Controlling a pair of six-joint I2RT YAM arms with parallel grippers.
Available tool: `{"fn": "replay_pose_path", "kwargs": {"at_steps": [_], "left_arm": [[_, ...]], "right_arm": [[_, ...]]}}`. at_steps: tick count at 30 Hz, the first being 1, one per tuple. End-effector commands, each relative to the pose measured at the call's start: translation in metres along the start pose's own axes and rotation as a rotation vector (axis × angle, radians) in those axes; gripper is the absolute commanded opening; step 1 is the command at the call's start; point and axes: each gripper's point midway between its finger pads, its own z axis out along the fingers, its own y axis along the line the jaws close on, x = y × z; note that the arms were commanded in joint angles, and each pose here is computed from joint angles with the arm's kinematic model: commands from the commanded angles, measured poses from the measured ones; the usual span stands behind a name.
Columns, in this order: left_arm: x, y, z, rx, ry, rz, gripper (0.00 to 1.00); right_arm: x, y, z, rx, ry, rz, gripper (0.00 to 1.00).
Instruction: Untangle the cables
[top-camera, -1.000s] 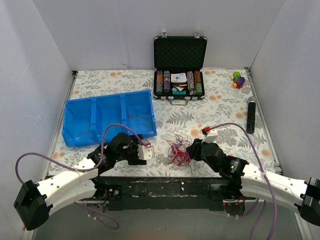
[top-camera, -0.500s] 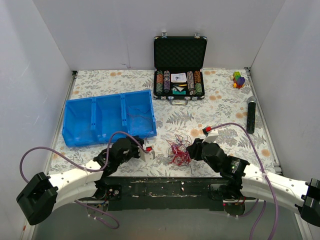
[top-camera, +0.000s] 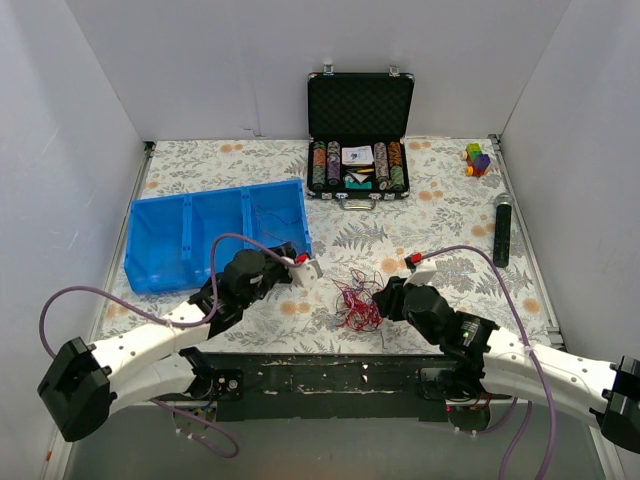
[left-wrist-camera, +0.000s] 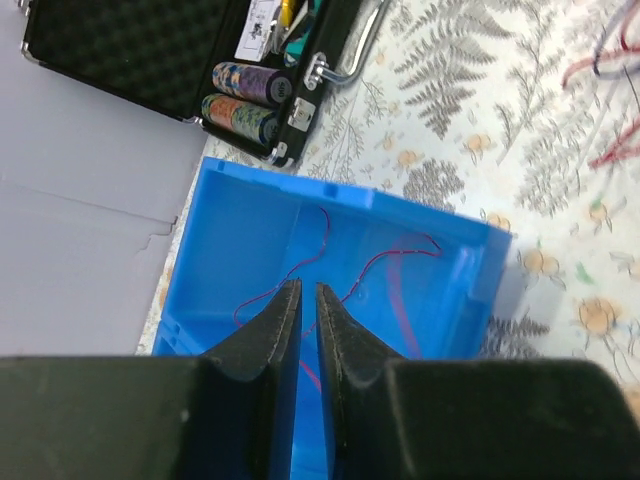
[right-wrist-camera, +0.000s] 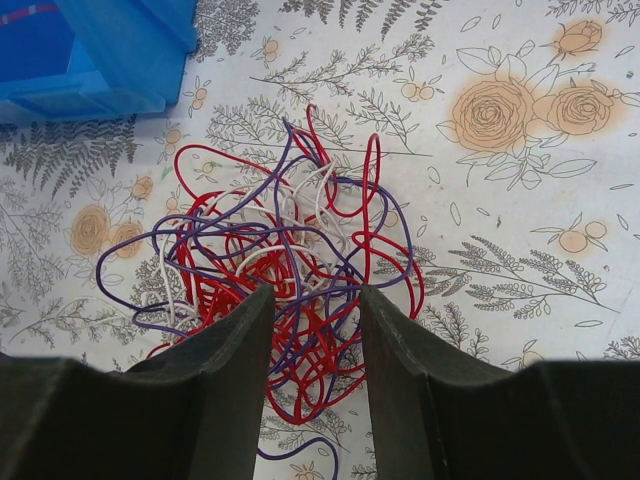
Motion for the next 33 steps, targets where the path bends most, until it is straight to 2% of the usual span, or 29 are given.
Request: {"fn": "replay_pose_path", "kwargs": {"at_steps": [1,4,9,11,14,16,18,19,22,24,26,33], "left_arm": [[-0.005,0.019,0.019,-0.045,0.066,-0.183,0.10],[0.006,0.011,0.036,0.002,0.153,-0.299,0.10],[0.032,0.004,0.052,0.031,0.287,-0.400,0.08],[0.040,0.012,0.056,0.002,0.298,-0.411,0.07],[0.036,0.039,0.060,-0.047,0.249,-0.448,0.06],[0.032,0.050,0.055,-0.014,0.224,-0.485,0.08],[0.019,0.052,0.046,0.052,0.166,-0.492,0.13],[0.017,0.047,0.039,0.098,0.156,-0.485,0.20],[0.001,0.019,0.015,0.275,0.102,-0.453,0.56],[-0.007,0.003,0.002,0.357,0.076,-0.467,0.67],[-0.004,-0.016,-0.006,0.430,0.090,-0.481,0.72],[0.020,-0.052,-0.010,0.506,0.175,-0.513,0.73]], "right_arm": [[-0.010,0.005,0.003,-0.007,-0.032,-0.001,0.47],[-0.012,0.007,0.003,-0.010,-0.035,-0.002,0.47],[-0.014,0.004,0.001,-0.008,-0.049,0.009,0.47],[-0.012,0.004,0.001,-0.010,-0.047,0.011,0.47],[-0.011,0.003,0.001,-0.006,-0.043,0.008,0.47],[-0.010,0.002,0.001,-0.002,-0.042,0.007,0.47],[-0.010,0.002,0.002,-0.001,-0.041,0.005,0.47],[-0.010,0.002,0.002,-0.002,-0.040,0.005,0.47],[-0.012,0.006,0.004,-0.014,-0.047,0.012,0.47],[-0.010,0.006,0.004,-0.017,-0.044,0.011,0.47],[-0.010,0.007,0.005,-0.021,-0.043,0.014,0.47],[-0.012,0.006,0.003,-0.016,-0.050,0.017,0.47]]}}
